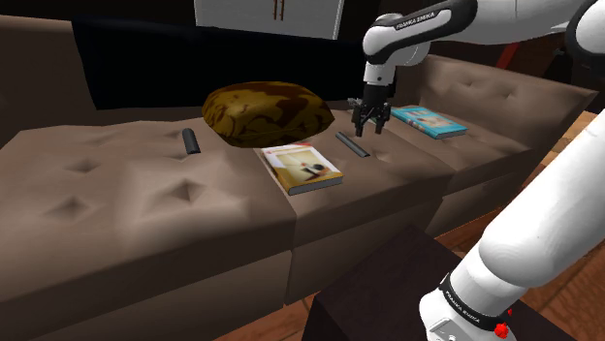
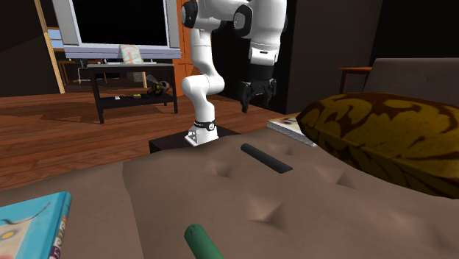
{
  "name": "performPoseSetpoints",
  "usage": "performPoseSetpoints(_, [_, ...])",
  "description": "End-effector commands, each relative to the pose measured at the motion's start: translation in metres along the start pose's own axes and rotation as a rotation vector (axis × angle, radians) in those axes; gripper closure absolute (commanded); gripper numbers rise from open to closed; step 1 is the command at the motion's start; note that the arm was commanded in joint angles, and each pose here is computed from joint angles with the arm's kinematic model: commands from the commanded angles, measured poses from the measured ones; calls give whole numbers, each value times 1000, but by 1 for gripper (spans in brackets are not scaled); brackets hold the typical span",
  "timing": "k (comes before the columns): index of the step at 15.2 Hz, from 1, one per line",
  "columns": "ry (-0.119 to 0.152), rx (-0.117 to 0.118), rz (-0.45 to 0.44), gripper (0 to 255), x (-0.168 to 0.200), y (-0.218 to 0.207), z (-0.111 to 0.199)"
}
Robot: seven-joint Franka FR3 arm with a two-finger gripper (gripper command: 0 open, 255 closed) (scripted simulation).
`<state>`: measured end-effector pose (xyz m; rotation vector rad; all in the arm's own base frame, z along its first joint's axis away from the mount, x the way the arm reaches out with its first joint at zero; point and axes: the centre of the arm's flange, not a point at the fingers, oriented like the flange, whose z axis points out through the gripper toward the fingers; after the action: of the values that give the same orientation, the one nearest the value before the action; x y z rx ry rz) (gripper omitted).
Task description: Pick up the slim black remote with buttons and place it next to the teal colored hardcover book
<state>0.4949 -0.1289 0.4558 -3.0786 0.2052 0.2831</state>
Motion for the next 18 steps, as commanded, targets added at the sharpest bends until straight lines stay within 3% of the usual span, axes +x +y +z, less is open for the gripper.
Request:
performPoseSetpoints(1, [-4,0,11,0,23,15,7])
performPoseSetpoints(10, [-21,3,59,0,126,68,42])
performPoseSetpoints(18, [-22,3,62,0,132,71,82])
